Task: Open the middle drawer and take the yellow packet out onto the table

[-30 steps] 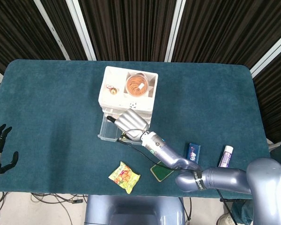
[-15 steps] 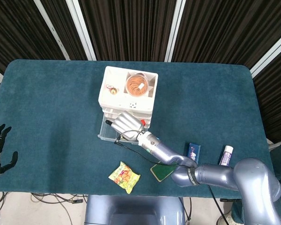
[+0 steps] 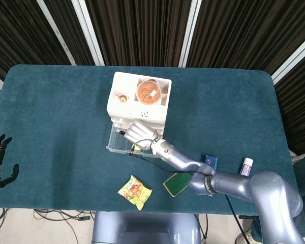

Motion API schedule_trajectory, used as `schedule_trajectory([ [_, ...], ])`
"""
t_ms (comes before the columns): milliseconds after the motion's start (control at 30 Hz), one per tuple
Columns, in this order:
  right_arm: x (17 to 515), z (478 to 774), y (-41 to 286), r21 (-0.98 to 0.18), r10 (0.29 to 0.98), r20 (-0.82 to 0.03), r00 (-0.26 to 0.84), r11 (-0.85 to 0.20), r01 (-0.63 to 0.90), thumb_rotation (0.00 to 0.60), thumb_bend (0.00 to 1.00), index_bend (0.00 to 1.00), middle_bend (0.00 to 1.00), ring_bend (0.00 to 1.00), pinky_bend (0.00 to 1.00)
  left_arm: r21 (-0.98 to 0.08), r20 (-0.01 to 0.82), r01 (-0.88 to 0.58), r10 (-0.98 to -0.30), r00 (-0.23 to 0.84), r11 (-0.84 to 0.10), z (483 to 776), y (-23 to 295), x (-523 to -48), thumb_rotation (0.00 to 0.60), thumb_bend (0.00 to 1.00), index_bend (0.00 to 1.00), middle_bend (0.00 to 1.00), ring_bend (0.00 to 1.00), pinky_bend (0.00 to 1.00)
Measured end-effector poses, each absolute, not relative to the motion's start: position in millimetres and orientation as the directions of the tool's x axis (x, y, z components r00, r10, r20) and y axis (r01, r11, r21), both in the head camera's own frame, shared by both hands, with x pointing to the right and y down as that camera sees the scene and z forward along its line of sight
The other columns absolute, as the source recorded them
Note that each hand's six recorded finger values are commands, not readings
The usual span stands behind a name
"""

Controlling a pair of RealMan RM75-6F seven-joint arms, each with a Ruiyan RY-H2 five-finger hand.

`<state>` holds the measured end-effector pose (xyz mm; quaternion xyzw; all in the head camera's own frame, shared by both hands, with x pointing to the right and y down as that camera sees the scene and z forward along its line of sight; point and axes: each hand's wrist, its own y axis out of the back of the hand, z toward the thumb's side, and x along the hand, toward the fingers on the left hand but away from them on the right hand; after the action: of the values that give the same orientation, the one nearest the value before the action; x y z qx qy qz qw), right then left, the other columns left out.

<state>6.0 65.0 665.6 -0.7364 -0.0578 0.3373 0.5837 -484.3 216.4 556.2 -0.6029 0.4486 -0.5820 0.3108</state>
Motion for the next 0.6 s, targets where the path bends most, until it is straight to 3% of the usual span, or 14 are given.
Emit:
schedule_trajectory([
  [300, 7, 673, 73, -0.895, 0.414, -0.444, 0.795, -0.254, -0.367, 0.600, 0.26, 0.31, 0.88, 1.00, 1.00, -0.896, 0.427, -0.178, -0.900, -0.086, -0.408, 557, 217, -485, 0.600, 0.44, 0.07, 0.00, 0.00, 0.00],
  [600, 8, 680, 71, -0.884, 0.405, -0.468, 0.786, -0.233, -0.405, 0.600, 0.31, 0.34, 0.88, 1.00, 1.00, -0.894, 0.429, -0.180, -0.899, -0.088, -0.409, 557, 217, -485, 0.600, 0.44, 0.07, 0.01, 0.00, 0.00],
])
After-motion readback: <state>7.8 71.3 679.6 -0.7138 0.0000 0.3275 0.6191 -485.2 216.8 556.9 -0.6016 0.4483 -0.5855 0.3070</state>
